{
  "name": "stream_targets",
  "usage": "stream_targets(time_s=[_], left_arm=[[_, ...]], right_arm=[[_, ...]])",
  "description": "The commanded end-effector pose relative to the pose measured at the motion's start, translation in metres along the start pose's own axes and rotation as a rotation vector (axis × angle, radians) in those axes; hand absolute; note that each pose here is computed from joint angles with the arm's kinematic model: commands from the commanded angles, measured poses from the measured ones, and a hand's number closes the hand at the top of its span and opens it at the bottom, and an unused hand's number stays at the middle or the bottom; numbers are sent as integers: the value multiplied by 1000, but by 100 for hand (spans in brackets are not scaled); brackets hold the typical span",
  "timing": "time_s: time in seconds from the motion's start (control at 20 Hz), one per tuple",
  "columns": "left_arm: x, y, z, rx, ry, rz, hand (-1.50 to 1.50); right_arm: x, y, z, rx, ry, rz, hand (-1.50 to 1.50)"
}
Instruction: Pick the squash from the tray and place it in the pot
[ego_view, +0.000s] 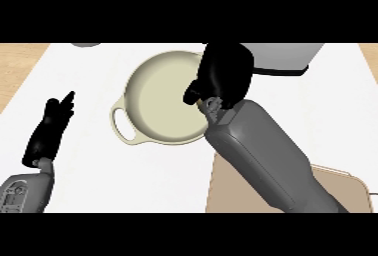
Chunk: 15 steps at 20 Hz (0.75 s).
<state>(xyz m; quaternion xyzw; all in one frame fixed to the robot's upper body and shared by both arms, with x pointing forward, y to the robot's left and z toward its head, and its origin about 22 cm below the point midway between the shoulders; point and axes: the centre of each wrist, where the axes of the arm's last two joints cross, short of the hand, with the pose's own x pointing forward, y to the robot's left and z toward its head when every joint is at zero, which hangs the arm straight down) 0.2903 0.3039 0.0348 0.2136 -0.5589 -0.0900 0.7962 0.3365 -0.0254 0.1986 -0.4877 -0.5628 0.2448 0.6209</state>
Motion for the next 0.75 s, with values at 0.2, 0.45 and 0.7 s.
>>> stream_targets(time_s=[0.2, 0.45, 0.7], left_arm=[[2, -1, 0, -4, -1, 6, 0], [-12, 7, 3, 28, 13, 2, 0], [-24, 9, 7, 55, 50, 12, 0]], right_arm=[[3, -2, -18, -147, 149, -428, -150], [-4, -2, -22, -333, 114, -601, -150], [-24, 8, -18, -405, 153, -692, -150]])
